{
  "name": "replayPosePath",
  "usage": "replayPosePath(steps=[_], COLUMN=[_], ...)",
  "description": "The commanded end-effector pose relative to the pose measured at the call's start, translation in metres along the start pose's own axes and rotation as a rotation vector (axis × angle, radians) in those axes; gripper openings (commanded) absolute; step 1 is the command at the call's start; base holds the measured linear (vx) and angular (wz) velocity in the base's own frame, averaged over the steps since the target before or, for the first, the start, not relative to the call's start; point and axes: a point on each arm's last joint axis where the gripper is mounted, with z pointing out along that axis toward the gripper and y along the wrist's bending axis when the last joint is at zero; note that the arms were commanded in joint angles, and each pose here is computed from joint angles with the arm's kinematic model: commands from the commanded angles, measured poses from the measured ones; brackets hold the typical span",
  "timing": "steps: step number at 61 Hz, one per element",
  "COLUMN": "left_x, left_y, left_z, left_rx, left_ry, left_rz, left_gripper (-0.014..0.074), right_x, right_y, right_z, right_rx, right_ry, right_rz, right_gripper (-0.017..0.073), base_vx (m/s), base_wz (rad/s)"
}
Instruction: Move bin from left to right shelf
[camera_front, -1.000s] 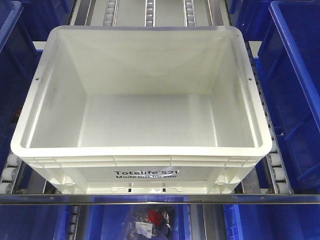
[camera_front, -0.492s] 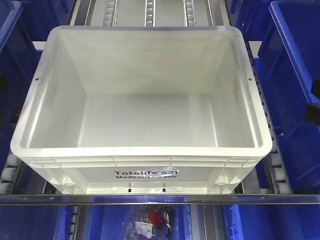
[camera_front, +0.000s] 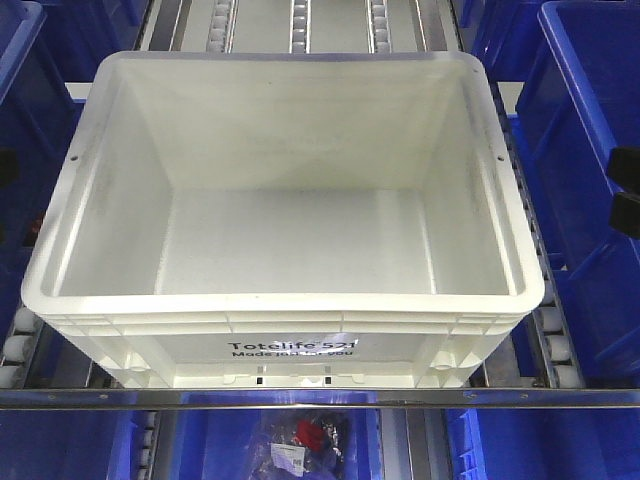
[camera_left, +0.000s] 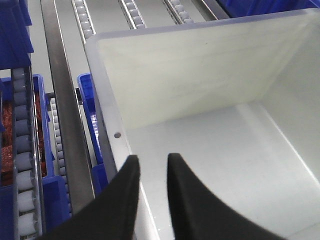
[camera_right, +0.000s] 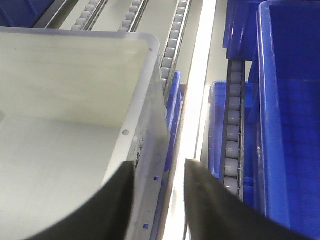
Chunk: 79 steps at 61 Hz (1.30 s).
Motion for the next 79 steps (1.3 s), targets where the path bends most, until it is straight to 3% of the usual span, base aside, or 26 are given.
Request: replayPosePath(steps=[1, 10, 18, 33, 42, 53, 63, 79], left_x=[-0.017, -0.016, -0.016, -0.017, -0.018, -0.026, -0.046, -0.062], left_y=[-0.001, -0.001, -0.001, -0.001, -0.001, 0.004, 0.010, 0.016], left_z=[-0.006, -0.006, -0.006, -0.006, -0.004, 0.012, 0.033, 0.074], left_rx=[-0.002, -0.002, -0.002, -0.001, 0.000, -0.033, -0.076, -0.076], left_ry=[-0.110, -0.109, -0.109, -0.110, -0.111, -0.021, 0.068, 0.227], left_rz=[-0.004, -0.004, -0.004, -0.010, -0.098, -0.083, -0.107, -0.113], left_gripper=[0.0278, 0.0455, 0.0528, 0.0529, 0.0529, 0.0529, 0.0529, 0.0529], right_x=[-0.016, -0.016, -0.016, -0.016, -0.018, -0.041, -0.060, -0.074], right_y=[0.000, 0.000, 0.000, 0.001, 0.003, 0.004, 0.005, 0.007], right_z=[-0.005, -0.005, -0.004, -0.004, 0.003, 0.018, 0.037, 0.073], right_rx=[0.003, 0.003, 0.005, -0.008, -0.026, -0.037, -0.046, -0.076], right_ry=[-0.107, -0.107, -0.106, -0.103, -0.028, 0.062, 0.128, 0.219], right_rz=[-0.004, -0.001, -0.003, -0.001, 0.011, 0.009, 0.015, 0.050], right_gripper=[0.0479, 0.0732, 0.0724, 0.0663, 0.0657, 0.0654, 0.0649, 0.0640], base_vx=[0.00, 0.00, 0.00, 0.00, 0.00, 0.00, 0.00, 0.00], base_wz=[0.00, 0.00, 0.00, 0.00, 0.00, 0.00, 0.00, 0.00])
